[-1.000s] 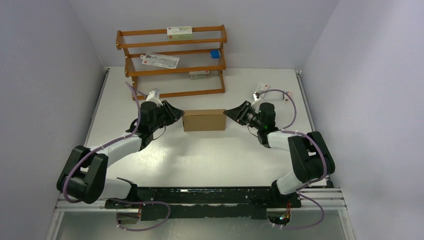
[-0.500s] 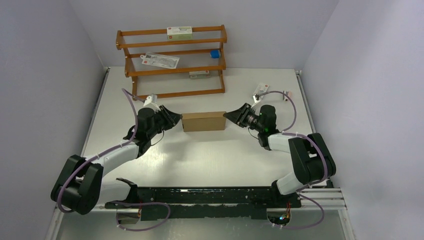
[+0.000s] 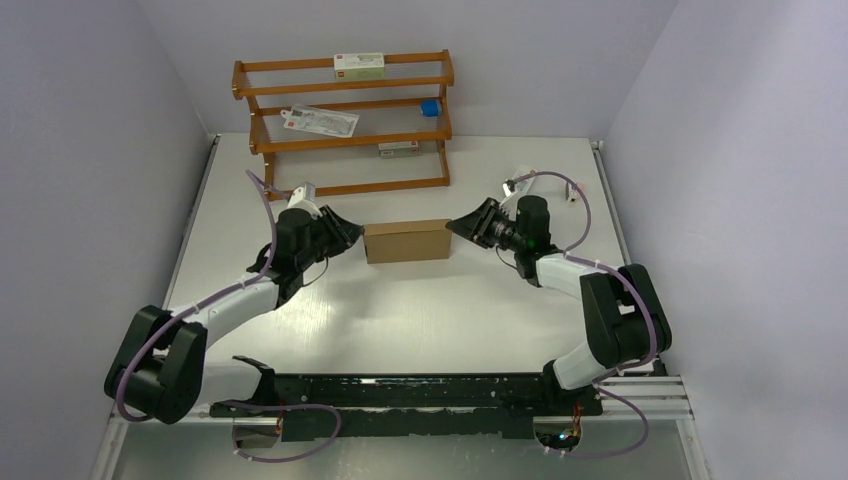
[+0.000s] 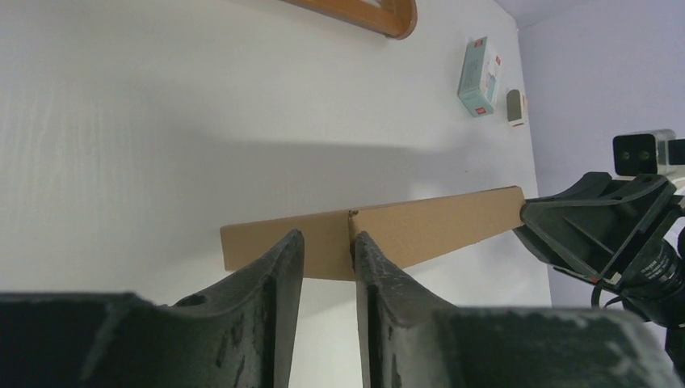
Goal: Fold the paper box
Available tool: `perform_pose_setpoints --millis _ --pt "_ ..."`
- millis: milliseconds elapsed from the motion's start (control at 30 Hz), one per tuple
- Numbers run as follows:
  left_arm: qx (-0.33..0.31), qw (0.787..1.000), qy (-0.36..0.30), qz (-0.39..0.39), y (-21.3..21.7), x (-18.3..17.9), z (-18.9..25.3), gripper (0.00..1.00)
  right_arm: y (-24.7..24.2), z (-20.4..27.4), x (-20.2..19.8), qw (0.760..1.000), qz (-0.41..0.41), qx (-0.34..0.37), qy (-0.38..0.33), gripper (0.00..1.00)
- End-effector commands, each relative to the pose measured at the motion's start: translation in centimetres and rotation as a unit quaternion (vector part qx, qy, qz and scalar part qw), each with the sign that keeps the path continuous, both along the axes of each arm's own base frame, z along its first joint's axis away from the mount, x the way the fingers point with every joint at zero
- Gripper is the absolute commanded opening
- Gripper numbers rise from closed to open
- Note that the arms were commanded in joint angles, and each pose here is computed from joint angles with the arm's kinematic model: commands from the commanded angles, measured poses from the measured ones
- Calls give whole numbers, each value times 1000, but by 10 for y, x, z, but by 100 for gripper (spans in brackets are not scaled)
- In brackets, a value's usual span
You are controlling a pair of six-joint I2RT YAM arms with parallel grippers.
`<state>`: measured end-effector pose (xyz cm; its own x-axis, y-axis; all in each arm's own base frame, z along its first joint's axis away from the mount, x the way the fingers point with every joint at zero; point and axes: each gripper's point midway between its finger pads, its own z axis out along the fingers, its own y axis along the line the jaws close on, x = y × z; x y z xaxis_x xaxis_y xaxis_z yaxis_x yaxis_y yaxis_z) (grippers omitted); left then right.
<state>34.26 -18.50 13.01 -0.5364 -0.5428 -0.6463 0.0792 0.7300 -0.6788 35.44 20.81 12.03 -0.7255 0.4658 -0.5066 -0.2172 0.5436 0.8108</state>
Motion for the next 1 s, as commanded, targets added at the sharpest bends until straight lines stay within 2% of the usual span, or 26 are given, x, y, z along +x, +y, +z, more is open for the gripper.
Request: perform_pose_setpoints --millis 0,133,300,633,833,967 --pt "75 990 118 19 30 -33 -54 37 -31 -75 -28 986 -33 -92 138 7" --pt "43 995 91 14 21 -26 -25 45 -28 -61 -21 988 -30 -83 124 13" --pt "16 998 68 9 15 -24 -5 50 -18 -49 -18 991 -14 -56 119 20" --pt "-36 999 16 -4 2 -16 32 64 -14 -35 -12 994 -2 -49 102 22" --pt "-60 998 7 -29 -13 -4 32 73 -13 -39 -13 993 2 -47 104 24" --pt "-59 997 18 -46 -21 2 20 72 -13 -41 -14 993 4 -49 105 25"
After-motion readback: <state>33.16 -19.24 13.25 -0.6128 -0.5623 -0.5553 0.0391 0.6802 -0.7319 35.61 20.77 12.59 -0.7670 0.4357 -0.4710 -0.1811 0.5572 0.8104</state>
